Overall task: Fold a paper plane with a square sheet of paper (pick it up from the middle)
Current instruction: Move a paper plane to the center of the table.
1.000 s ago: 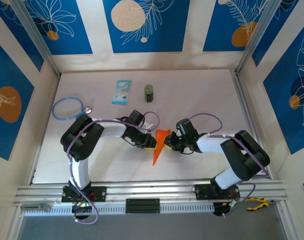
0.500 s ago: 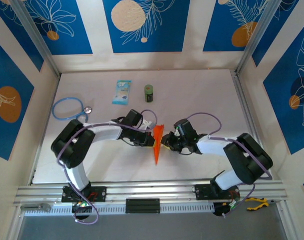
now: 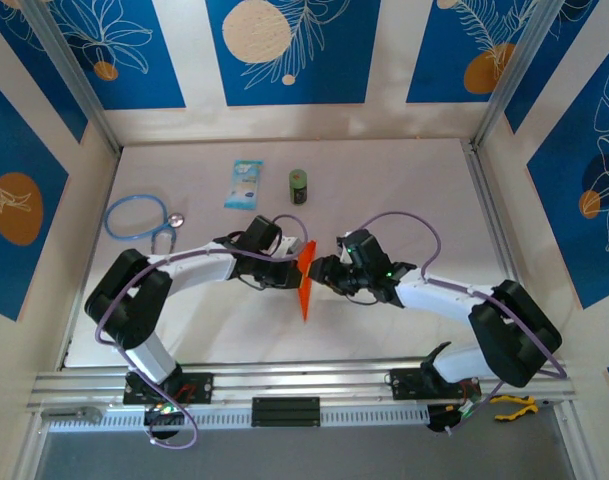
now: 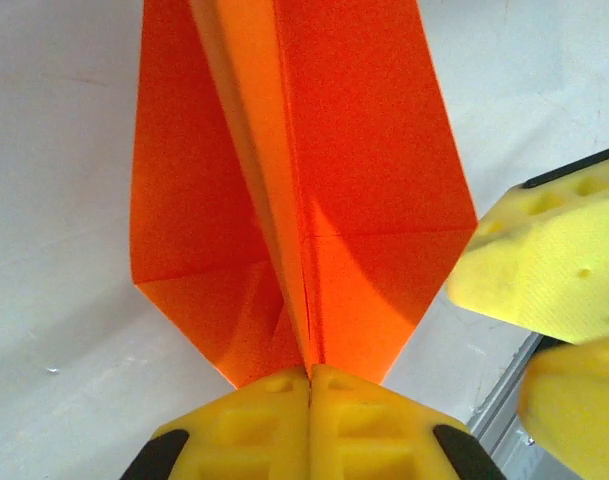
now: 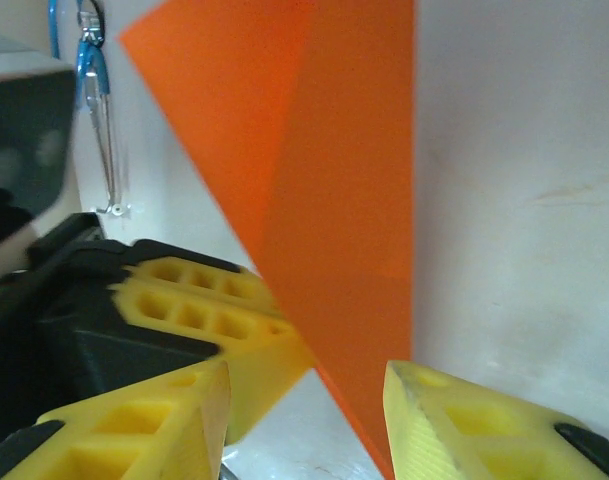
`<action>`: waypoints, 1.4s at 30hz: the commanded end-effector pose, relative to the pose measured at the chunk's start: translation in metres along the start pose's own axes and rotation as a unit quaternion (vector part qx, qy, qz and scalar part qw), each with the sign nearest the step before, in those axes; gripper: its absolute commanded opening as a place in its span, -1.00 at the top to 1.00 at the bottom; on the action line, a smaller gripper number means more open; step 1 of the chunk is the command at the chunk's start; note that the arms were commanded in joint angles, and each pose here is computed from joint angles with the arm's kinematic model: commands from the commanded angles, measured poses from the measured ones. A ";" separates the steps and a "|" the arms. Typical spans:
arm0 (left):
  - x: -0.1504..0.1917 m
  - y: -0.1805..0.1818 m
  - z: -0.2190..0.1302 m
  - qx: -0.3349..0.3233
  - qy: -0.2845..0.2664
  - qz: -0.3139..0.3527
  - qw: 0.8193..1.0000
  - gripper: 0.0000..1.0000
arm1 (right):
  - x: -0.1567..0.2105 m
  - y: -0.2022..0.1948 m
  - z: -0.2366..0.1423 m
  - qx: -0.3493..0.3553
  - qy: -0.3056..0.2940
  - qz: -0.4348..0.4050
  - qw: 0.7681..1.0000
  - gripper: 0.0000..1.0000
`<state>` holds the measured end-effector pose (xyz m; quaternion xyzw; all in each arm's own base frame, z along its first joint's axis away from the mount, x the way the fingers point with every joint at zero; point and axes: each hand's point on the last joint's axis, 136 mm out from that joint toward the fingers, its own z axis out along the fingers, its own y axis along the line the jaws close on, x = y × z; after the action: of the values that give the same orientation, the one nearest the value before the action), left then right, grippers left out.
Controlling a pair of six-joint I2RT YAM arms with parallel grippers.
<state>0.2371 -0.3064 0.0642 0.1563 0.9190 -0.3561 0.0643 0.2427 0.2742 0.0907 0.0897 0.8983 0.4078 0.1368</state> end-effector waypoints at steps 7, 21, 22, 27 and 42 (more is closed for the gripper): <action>0.001 -0.004 -0.005 -0.011 0.008 0.015 1.000 1.00 | -0.003 -0.017 0.026 0.090 0.022 0.015 0.996 0.17; 0.003 0.004 -0.002 -0.031 0.022 0.009 0.999 0.89 | 0.006 -0.033 0.032 0.076 0.033 0.039 0.996 0.84; 0.003 0.004 -0.001 -0.028 0.023 0.009 0.999 0.86 | 0.007 -0.033 0.033 0.072 0.034 0.041 0.996 0.87; 0.003 0.005 0.002 -0.028 0.031 0.009 0.999 0.69 | 0.008 -0.036 0.038 0.058 0.034 0.057 0.996 0.93; 0.005 0.015 0.005 -0.050 0.039 0.024 0.998 0.46 | 0.010 -0.039 0.044 0.059 0.042 0.063 0.995 0.96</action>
<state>0.2384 -0.2988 0.0526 0.1755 0.9316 -0.3146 0.0491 0.2471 0.2804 0.0335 0.1349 0.9204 0.3586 0.0773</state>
